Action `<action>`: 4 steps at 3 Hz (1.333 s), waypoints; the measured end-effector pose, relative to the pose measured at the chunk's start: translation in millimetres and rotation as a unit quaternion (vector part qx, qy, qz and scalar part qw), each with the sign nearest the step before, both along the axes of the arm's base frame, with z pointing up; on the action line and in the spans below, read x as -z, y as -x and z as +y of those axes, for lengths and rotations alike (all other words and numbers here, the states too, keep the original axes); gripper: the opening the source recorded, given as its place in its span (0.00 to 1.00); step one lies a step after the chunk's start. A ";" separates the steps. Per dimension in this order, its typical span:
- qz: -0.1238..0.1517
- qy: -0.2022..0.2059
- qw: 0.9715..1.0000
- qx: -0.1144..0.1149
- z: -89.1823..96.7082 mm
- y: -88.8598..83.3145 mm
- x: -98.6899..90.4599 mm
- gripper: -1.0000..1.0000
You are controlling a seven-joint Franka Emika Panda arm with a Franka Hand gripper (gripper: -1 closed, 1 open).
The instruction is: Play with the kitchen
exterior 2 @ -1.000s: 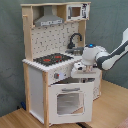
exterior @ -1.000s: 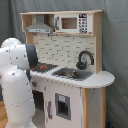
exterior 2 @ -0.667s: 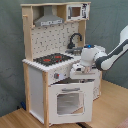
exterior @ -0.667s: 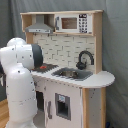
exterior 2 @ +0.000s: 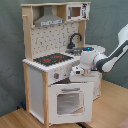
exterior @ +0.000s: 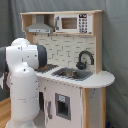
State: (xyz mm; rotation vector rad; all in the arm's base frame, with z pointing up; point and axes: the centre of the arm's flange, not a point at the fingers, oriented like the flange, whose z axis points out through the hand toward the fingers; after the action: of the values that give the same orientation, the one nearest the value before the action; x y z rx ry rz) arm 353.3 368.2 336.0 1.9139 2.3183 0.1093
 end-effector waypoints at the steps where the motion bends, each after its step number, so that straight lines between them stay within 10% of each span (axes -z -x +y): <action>1: -0.001 0.002 1.000 0.014 6.3 6.3 7.3 0.00; 4: -0.009 -0.012 0.996 0.088 39.1 42.6 10.0 0.00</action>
State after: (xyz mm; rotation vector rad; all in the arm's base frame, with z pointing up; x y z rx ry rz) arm 310.7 407.3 326.0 2.1091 2.1343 0.1355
